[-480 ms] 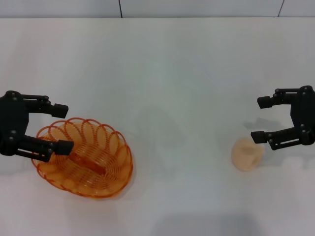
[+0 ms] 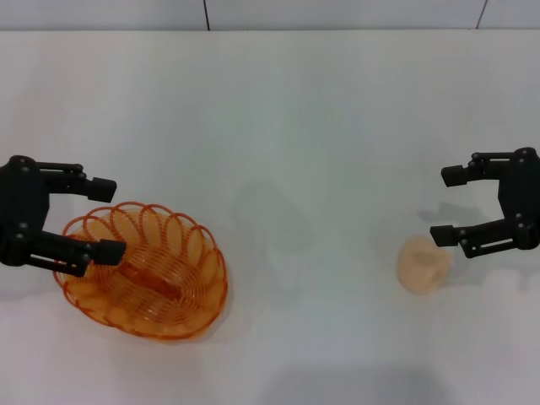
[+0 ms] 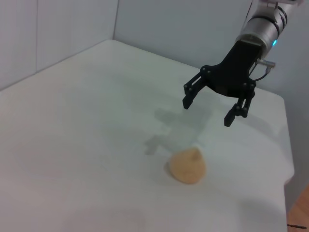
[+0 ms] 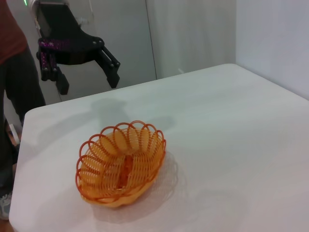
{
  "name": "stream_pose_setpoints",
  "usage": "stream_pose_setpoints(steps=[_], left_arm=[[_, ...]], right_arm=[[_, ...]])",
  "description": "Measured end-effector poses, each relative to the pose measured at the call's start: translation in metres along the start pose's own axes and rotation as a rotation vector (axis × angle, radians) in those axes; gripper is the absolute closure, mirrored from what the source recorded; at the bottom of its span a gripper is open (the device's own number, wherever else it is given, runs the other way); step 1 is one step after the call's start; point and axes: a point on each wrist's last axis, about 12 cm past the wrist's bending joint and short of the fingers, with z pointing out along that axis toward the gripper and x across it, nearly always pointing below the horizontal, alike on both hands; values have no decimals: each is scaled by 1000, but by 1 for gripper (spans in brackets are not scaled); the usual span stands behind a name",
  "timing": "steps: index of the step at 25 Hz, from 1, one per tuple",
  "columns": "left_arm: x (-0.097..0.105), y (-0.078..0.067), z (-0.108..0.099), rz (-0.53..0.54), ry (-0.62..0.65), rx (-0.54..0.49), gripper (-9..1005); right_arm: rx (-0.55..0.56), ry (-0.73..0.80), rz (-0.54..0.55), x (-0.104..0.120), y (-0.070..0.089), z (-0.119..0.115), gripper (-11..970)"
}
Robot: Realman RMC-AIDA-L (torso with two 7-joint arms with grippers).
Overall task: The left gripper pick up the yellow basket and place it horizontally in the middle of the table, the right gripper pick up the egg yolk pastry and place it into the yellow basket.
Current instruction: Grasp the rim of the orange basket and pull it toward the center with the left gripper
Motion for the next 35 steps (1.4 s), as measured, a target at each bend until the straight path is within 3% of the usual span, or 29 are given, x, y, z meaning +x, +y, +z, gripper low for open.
stream_pose_setpoints(steps=[10,19,27,35], left_arm=[[-6,17,-29,-146,102,-125,119],[-3,34,-44,-327,309,-251,120],[4,46,-30,-393,398,-285,121],[8,61,0,-422,439,-277,122]], right_arm=[[-8,-5,19,3,0,4,90],[-12,-8,25,3,0,5,91],[-30,-14,26,3,1,9,91],[-45,-15,37,6,2,12,90]])
